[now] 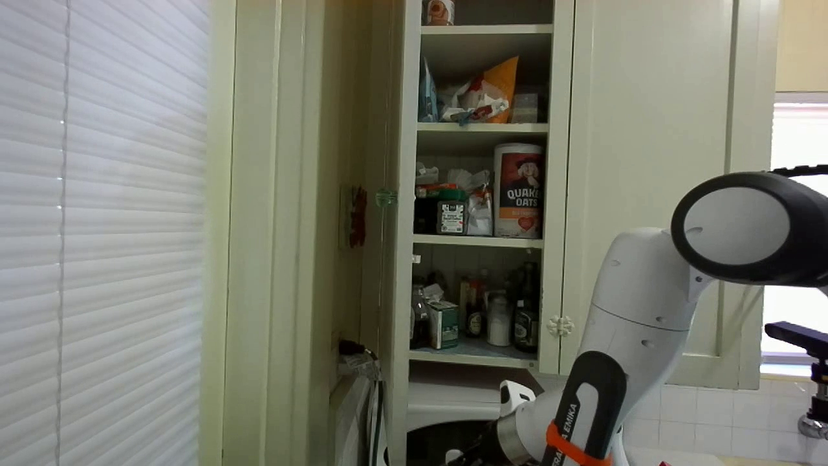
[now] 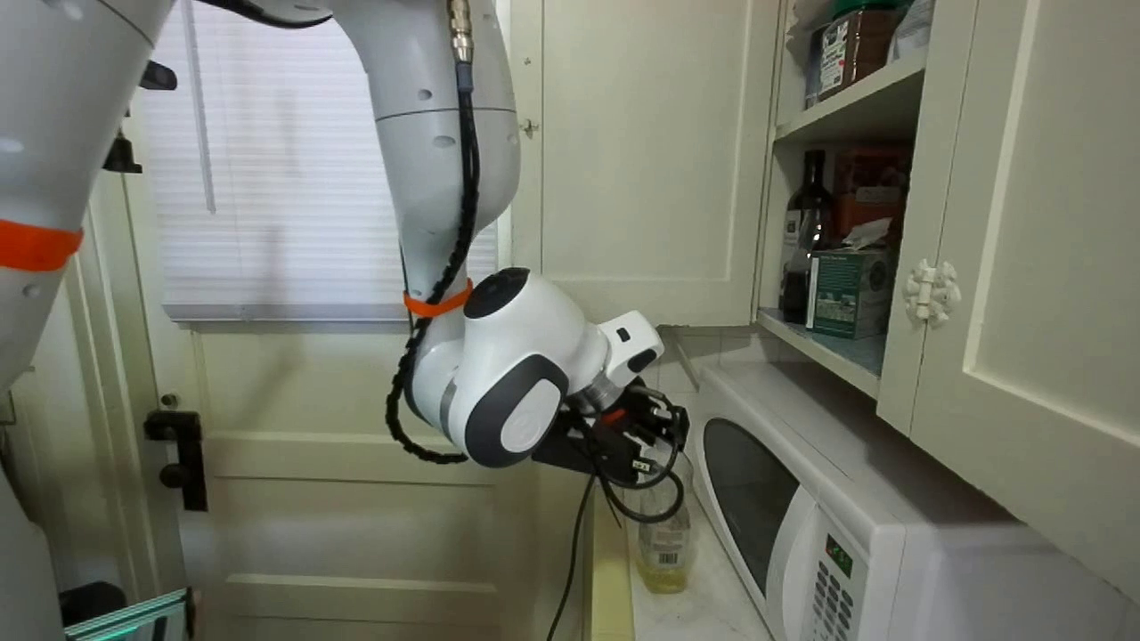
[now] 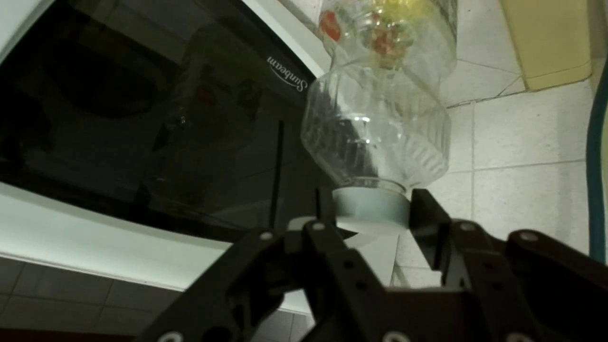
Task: Remove the bottle of cooking oil from the bottom shelf and put it on the countertop
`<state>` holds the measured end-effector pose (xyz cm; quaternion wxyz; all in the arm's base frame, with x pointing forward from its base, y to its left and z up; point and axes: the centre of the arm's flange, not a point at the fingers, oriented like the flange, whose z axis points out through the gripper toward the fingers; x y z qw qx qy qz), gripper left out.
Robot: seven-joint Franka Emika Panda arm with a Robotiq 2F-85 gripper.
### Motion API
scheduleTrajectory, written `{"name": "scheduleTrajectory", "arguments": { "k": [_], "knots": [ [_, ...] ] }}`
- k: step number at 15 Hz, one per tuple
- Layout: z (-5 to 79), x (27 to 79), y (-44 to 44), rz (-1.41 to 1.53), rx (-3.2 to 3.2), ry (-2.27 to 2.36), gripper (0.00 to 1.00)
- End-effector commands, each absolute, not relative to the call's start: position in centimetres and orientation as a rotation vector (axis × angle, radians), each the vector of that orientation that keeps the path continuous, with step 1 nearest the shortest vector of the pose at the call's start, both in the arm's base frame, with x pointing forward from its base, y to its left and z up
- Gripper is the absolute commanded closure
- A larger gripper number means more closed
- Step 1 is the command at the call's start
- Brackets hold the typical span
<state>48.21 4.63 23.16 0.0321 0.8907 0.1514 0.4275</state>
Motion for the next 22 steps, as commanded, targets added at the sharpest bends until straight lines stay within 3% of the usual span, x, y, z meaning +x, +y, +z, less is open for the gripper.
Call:
{"name": "scheduleTrajectory", "arguments": {
  "k": [1, 2, 3, 5, 8, 22],
  "knots": [
    [21.4, 49.7, 5.1, 1.343, 2.714, 0.463, 0.81],
    [21.4, 49.9, 5.2, 1.357, 2.708, 0.463, 0.81],
    [21.6, 50.1, 5.2, 1.362, 2.71, 0.471, 0.31],
    [22.1, 50.2, 5.3, 1.368, 2.707, 0.478, 0.25],
    [23.6, 49.6, 5.4, 1.352, 2.724, 0.483, 0.01],
    [33.7, 41.4, 3.9, 0.817, 3.037, 0.312, 0.0]
  ]
}}
